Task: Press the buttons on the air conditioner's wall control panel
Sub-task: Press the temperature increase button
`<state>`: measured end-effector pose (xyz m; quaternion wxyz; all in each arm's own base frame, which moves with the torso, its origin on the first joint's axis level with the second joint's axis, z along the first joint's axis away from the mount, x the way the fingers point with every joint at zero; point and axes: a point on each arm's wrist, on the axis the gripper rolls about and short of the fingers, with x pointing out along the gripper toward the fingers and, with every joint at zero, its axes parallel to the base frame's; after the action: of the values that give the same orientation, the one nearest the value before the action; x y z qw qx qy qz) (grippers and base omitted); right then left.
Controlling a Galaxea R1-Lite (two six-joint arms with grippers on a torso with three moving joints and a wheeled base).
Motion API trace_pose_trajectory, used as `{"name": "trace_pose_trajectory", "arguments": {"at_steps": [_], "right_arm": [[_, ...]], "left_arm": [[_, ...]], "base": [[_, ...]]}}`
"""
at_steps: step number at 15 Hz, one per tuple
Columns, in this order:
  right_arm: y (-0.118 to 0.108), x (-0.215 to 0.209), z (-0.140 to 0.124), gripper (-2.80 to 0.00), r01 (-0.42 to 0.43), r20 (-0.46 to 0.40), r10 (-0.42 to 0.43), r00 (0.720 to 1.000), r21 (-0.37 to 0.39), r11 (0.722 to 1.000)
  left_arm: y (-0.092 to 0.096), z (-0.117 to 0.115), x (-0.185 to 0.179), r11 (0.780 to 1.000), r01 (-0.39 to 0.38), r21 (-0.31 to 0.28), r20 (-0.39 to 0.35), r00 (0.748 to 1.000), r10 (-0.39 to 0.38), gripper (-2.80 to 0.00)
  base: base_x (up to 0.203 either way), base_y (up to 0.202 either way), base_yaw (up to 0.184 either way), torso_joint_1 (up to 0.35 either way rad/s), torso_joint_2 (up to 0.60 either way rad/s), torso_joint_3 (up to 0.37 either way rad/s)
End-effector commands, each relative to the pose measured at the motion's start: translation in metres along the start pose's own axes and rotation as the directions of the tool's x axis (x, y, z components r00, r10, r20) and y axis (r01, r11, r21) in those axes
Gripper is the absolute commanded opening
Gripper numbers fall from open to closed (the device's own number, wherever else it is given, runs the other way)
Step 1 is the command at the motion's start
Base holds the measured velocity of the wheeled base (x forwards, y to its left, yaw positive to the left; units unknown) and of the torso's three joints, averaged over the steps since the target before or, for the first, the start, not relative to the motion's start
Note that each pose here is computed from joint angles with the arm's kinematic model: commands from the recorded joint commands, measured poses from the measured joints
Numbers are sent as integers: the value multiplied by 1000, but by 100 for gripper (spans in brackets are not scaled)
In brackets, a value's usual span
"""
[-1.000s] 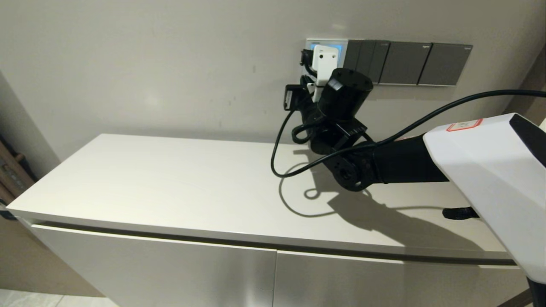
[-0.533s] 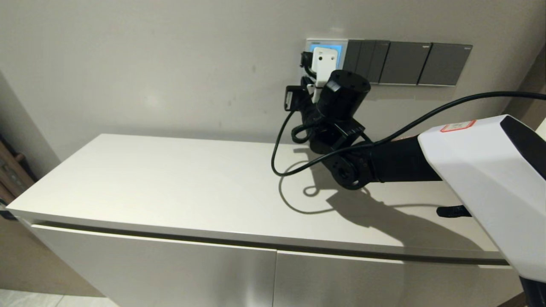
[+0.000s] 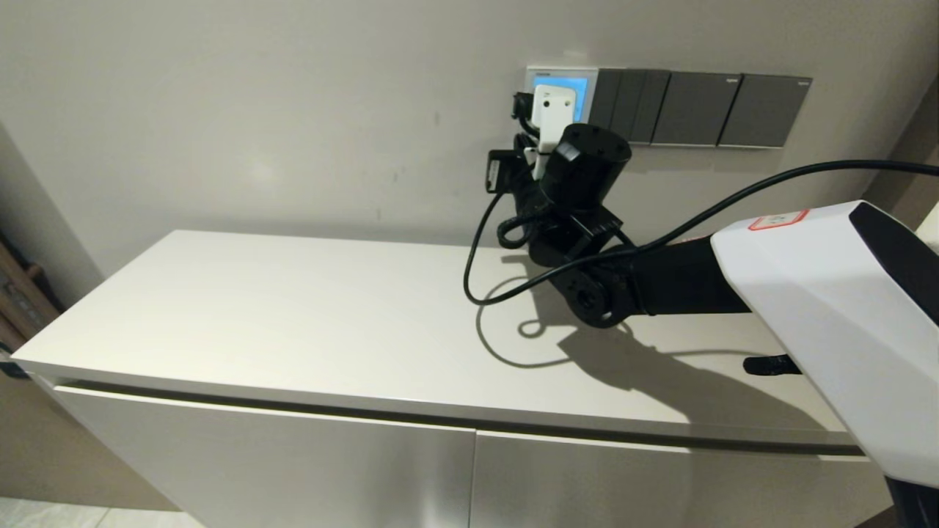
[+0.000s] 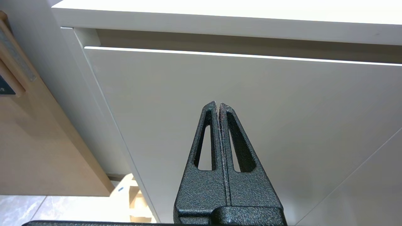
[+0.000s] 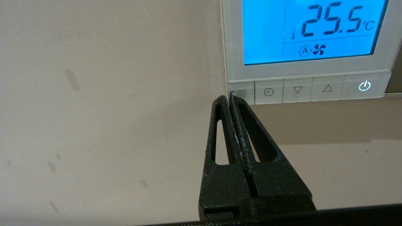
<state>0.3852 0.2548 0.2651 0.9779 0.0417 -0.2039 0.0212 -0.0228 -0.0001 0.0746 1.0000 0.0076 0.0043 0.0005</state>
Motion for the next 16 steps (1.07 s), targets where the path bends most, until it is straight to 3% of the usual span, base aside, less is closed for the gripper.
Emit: {"name": "trace_pose_trajectory", "arguments": {"at_steps": [1,16], "right_arm": [[0,-2,2,-280,1,3,-1,1000,3,1000],[-1,-6,9,-280,-3,11,3,1000,-1,1000]], "left_arm": [[0,0,0,1000,0,0,-1,1000,0,-280],[0,0,0,1000,0,0,-1,1000,0,-280]], "base": [[0,0,0,0,0,0],[0,0,0,0,0,0]]}}
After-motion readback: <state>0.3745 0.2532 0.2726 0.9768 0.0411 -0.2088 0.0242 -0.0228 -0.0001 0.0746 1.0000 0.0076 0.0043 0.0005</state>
